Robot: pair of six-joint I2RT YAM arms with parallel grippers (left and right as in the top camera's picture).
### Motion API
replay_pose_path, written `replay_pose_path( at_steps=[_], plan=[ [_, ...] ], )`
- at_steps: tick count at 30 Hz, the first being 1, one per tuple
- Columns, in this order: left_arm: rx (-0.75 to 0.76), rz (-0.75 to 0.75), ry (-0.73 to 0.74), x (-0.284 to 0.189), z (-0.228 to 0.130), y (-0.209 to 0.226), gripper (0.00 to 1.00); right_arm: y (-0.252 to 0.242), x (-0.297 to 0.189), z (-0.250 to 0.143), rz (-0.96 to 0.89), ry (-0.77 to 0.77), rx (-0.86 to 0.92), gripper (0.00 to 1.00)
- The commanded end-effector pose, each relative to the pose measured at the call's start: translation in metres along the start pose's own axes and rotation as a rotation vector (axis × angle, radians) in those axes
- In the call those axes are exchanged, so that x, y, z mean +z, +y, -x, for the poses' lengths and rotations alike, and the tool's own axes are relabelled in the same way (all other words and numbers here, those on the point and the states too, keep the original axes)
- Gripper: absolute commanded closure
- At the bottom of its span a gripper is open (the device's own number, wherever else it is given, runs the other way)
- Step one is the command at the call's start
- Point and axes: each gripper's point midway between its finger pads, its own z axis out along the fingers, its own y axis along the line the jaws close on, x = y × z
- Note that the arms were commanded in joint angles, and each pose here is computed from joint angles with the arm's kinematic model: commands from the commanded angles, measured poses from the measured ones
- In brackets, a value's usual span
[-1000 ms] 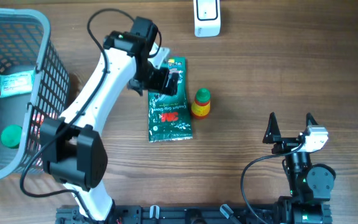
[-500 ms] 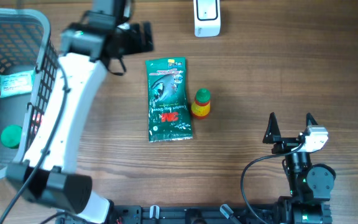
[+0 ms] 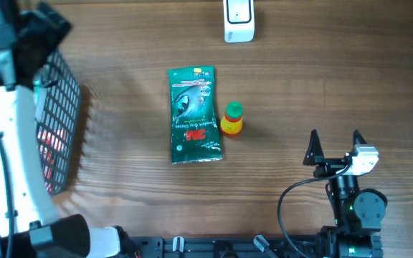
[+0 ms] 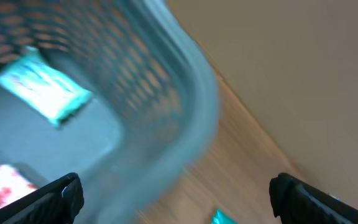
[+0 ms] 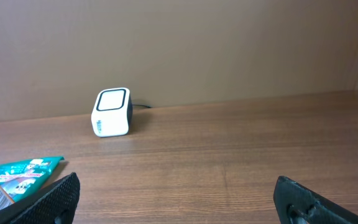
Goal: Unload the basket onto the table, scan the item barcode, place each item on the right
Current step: 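Release the pack and reach the left gripper back into the basket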
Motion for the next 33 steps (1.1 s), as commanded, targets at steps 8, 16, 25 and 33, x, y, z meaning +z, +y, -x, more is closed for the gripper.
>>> replay_pose_path(
  at_steps=[8,16,25,33],
  plan=[
    [-0.191,0.216,-0.07,-0.025,0.046,0.11,0.0,-0.003,0.0,0.001,-0.016,-0.006,-0.017,0.0],
    [-0.178,0.494,0.01,-0.05,0.034,0.201,0.0,-0.003,0.0,0.001,-0.016,-0.006,-0.018,0.0],
    [-0.164,0.686,0.099,-0.045,0.012,0.249,0.0,-0.003,0.0,0.001,-0.016,-0.006,-0.018,0.0],
    [-0.098,0.799,0.273,0.005,-0.036,0.289,0.0,-0.003,0.0,0.001,-0.016,-0.006,-0.018,0.0]
  ],
)
